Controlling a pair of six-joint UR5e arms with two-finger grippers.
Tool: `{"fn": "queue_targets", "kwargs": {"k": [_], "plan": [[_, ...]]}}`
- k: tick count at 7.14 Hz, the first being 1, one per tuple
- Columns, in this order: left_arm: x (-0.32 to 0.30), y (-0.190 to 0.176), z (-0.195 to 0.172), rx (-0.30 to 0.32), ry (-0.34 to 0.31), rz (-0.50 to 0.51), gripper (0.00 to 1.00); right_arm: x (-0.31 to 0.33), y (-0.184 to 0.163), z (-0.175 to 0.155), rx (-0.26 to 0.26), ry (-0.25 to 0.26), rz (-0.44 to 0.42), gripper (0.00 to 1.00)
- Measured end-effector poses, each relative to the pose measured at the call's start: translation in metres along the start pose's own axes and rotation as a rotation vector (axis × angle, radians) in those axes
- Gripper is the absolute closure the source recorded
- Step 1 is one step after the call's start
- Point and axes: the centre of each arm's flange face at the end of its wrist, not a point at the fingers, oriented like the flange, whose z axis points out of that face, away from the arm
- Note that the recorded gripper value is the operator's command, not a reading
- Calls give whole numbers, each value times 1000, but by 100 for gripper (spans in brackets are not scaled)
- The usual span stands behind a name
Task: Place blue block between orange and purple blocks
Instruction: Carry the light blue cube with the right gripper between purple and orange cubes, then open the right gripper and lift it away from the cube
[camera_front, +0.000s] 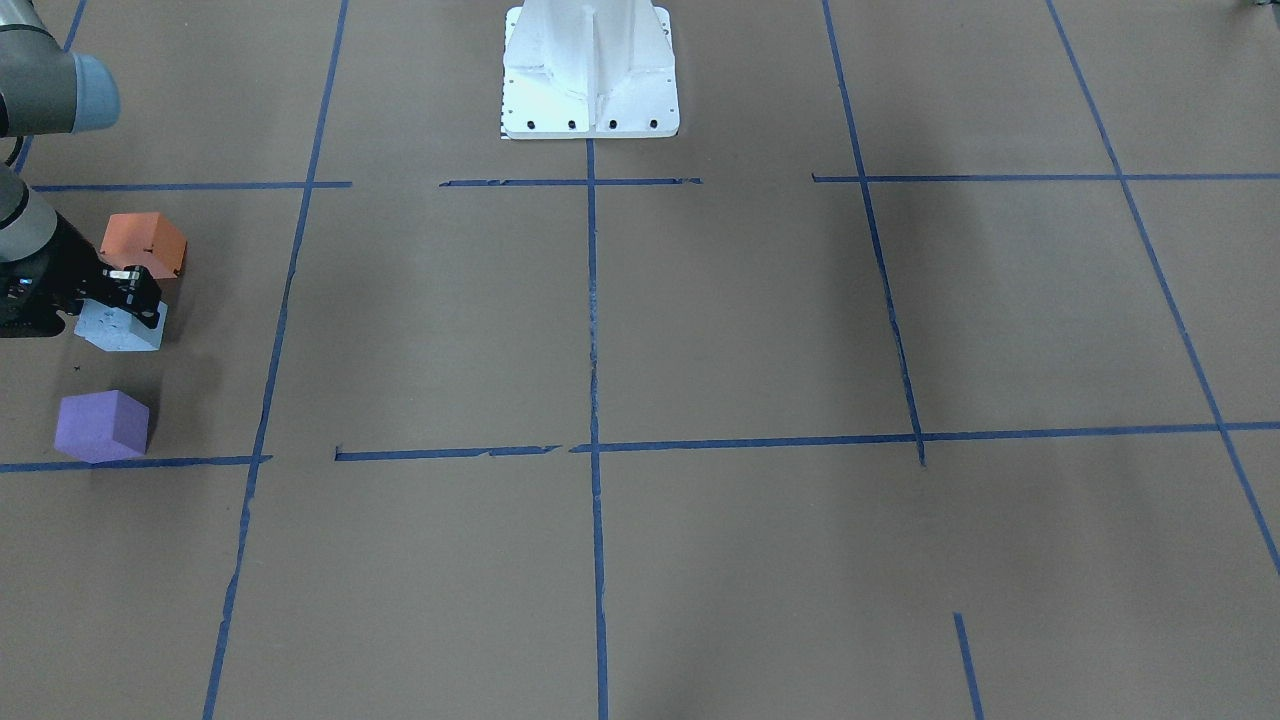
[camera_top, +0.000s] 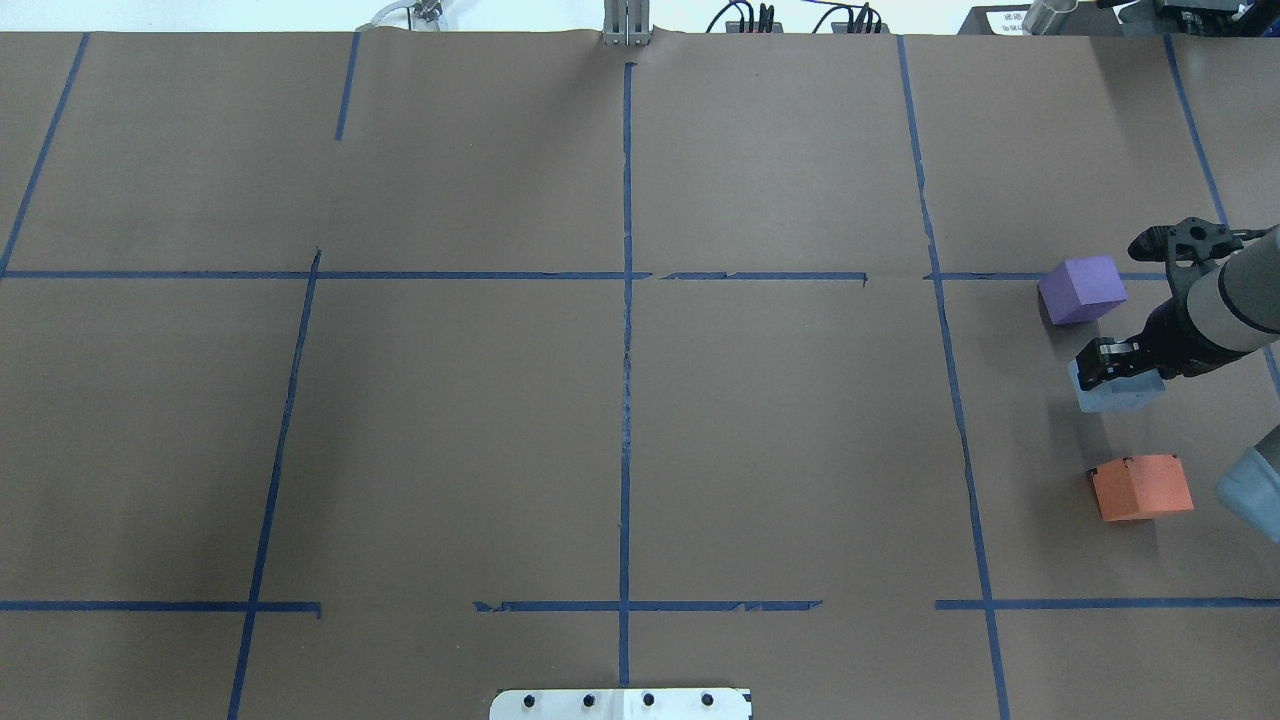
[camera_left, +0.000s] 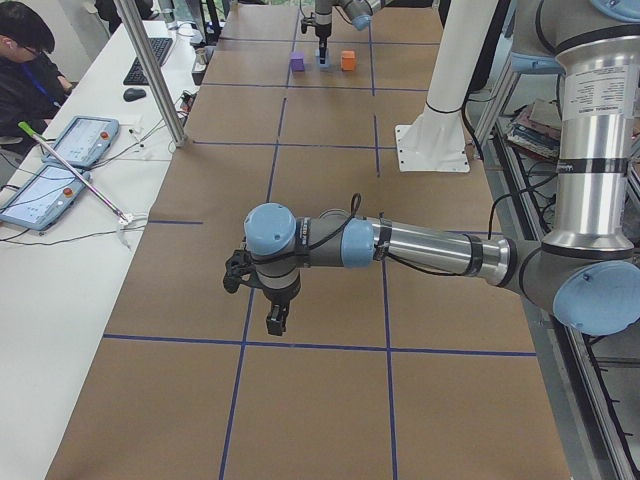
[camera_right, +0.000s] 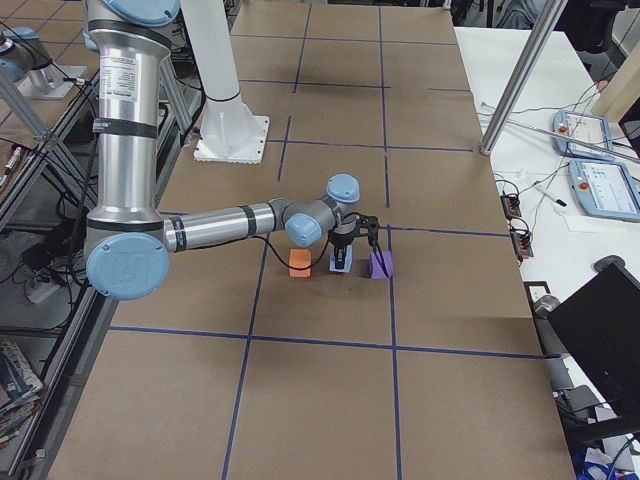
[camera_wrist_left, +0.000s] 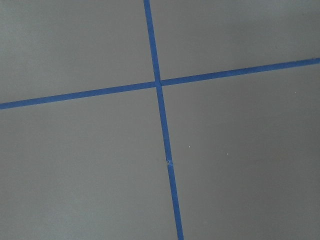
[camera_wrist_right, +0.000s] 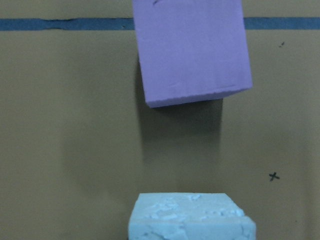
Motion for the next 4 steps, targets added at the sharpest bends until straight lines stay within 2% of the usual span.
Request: {"fn": "queue_targets", "kwargs": {"k": [2, 4], "plan": [[0, 0, 0, 0, 0, 0, 0, -1, -1, -3, 4, -12, -8, 0], [0, 0, 0, 0, 0, 0, 0, 15, -15, -34, 20, -46, -22, 0]]}}
